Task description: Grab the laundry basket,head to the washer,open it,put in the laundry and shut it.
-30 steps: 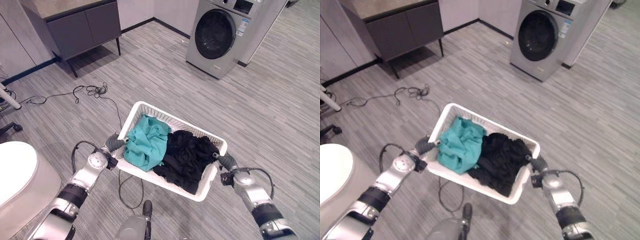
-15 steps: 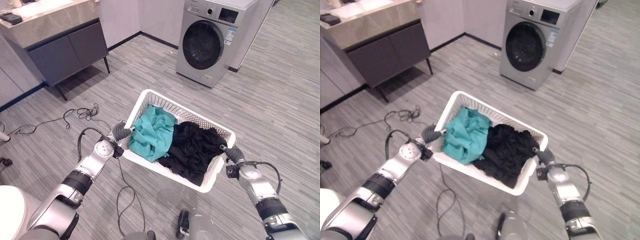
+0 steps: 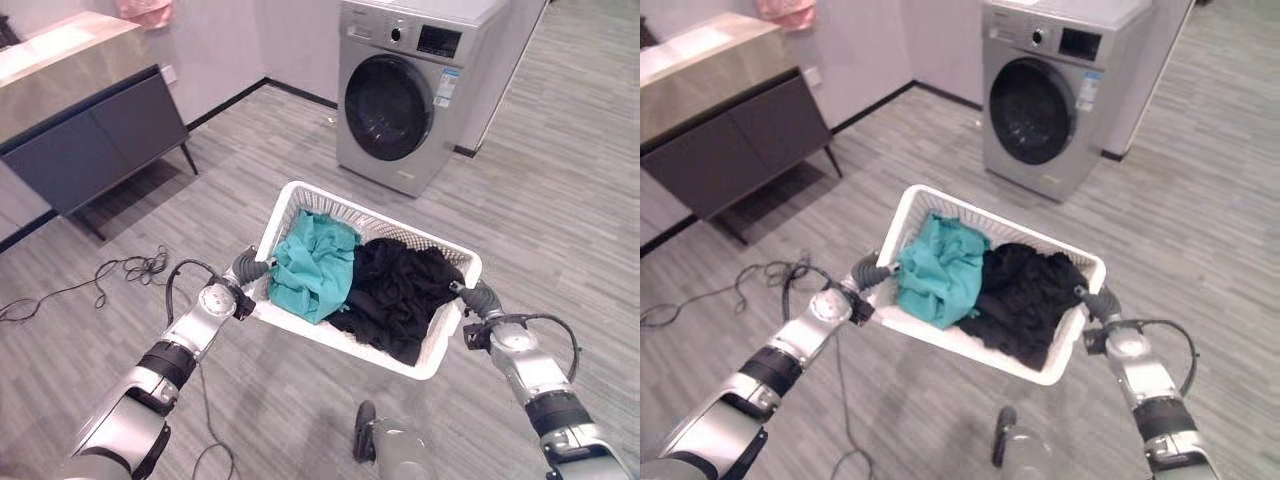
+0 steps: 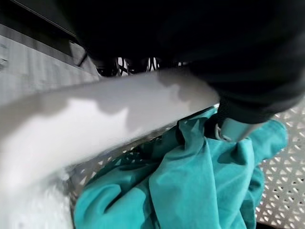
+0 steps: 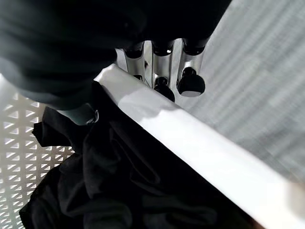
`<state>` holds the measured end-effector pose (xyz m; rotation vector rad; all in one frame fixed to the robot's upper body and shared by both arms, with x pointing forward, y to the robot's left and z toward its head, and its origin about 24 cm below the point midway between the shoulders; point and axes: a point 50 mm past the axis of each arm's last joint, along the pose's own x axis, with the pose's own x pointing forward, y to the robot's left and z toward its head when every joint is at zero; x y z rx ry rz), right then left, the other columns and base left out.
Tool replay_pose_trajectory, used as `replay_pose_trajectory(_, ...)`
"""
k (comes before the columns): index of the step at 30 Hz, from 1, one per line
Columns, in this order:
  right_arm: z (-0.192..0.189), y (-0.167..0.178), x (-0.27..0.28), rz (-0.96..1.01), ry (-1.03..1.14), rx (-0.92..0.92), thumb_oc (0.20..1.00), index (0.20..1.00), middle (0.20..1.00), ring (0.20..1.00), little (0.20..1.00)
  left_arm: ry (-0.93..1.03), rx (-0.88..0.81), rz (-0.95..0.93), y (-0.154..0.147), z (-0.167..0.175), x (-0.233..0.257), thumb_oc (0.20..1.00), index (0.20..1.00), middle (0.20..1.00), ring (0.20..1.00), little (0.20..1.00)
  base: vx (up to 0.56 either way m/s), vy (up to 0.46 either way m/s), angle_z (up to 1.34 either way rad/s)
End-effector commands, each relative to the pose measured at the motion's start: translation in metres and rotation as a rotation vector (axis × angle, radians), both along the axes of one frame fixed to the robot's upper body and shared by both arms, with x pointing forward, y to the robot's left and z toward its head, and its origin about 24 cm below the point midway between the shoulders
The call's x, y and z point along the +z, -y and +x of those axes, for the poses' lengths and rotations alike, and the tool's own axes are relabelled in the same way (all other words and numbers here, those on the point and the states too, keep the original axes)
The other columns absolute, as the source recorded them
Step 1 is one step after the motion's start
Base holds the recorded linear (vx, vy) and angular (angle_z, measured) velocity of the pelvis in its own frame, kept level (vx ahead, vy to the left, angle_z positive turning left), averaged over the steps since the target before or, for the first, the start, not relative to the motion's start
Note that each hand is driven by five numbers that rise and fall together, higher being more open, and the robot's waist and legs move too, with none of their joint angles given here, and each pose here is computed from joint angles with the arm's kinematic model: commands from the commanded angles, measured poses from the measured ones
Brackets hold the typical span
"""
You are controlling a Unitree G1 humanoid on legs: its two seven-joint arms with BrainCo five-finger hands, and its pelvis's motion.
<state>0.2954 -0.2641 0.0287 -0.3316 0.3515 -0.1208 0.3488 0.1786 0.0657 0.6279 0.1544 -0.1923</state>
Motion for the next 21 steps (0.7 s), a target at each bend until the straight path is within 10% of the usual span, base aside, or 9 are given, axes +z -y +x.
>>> replay_pose_trajectory(1,0.011,0.005,0.045,0.019,0.232,0.002,0.200,0.200,0.200,0.200,0.200,0.184,0.029,-0.009,-0.018,0.012,0.049,0.200,0.200,0.200,0.200,0.200,0.31,-0.274,-0.58)
replay_pose_trajectory(21,0.039,-0.019,0.045,-0.013,0.210,0.031,0.200,0.200,0.200,0.200,0.200,0.232,0.018,0.028,-0.014,0.025,0.069,0.200,0.200,0.200,0.200,0.200,0.41,0.101,-0.28)
